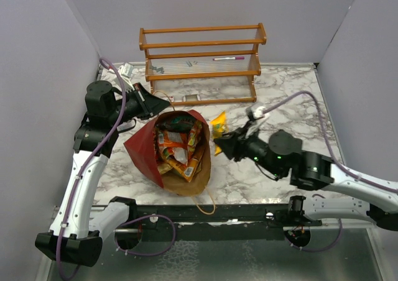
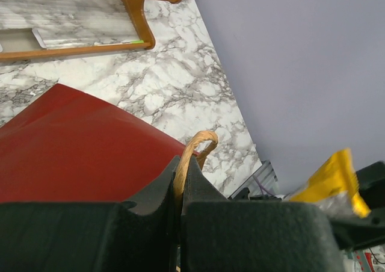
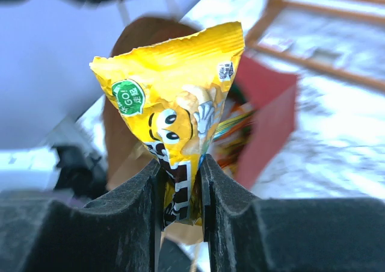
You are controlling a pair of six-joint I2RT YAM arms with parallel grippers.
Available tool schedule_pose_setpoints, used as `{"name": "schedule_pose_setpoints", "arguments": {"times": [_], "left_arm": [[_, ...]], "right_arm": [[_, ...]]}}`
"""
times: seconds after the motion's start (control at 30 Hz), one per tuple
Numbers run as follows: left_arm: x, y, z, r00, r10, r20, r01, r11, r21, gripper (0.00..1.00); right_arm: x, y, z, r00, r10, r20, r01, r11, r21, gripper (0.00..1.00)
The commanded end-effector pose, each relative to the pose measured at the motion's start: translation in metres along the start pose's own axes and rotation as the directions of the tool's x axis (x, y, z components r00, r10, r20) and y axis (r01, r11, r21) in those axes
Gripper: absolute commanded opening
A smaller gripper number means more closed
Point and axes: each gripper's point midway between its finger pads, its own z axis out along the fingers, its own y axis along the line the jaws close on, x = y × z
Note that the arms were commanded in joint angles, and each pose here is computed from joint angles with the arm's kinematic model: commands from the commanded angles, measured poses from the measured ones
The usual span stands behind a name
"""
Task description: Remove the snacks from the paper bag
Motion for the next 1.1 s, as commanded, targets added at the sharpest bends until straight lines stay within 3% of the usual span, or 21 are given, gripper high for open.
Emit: {"name": "schedule_pose_setpoints", "arguments": {"times": [0.0,0.13,0.23,0.33,0.43,0.53,0.63,1.07], "left_arm": [[-0.01,-0.016,-0.005,0.998,0.047,0.043,-0.049,0.997,0.055,0.0],[-0.011,-0.015,-0.006,0.997,0.058,0.043,-0.059,0.997,0.043,0.0],[-0.009,-0.013,-0.006,0.998,0.049,0.048,-0.051,0.998,0.043,0.0],[-0.008,-0.01,-0.004,0.998,0.031,0.048,-0.033,0.999,0.04,0.0],[-0.009,-0.011,-0.002,0.999,0.024,0.048,-0.026,0.999,0.045,0.0],[-0.01,-0.011,-0.002,0.999,0.032,0.043,-0.034,0.999,0.039,0.0],[-0.009,-0.01,-0.001,0.999,0.038,0.03,-0.039,0.999,0.035,0.0],[-0.003,-0.014,0.0,1.0,-0.013,0.02,0.012,0.997,0.08,0.0]], "right_arm": [[-0.018,-0.087,-0.039,0.989,-0.133,0.07,0.093,0.906,0.412,0.28],[-0.005,-0.143,-0.064,0.983,-0.181,-0.022,0.144,0.697,0.702,0.27],[-0.002,-0.172,-0.058,0.982,-0.173,-0.071,0.165,0.626,0.762,0.27],[0.009,-0.216,-0.035,0.982,-0.13,-0.135,0.187,0.649,0.738,0.27],[0.042,-0.271,-0.009,0.968,0.011,-0.249,0.17,0.702,0.692,0.27],[0.077,-0.322,0.012,0.908,0.187,-0.375,0.14,0.708,0.692,0.27],[0.1,-0.356,0.032,0.847,0.277,-0.454,0.149,0.696,0.702,0.27],[0.134,-0.426,0.064,0.788,0.402,-0.466,0.081,0.683,0.726,0.27]]}}
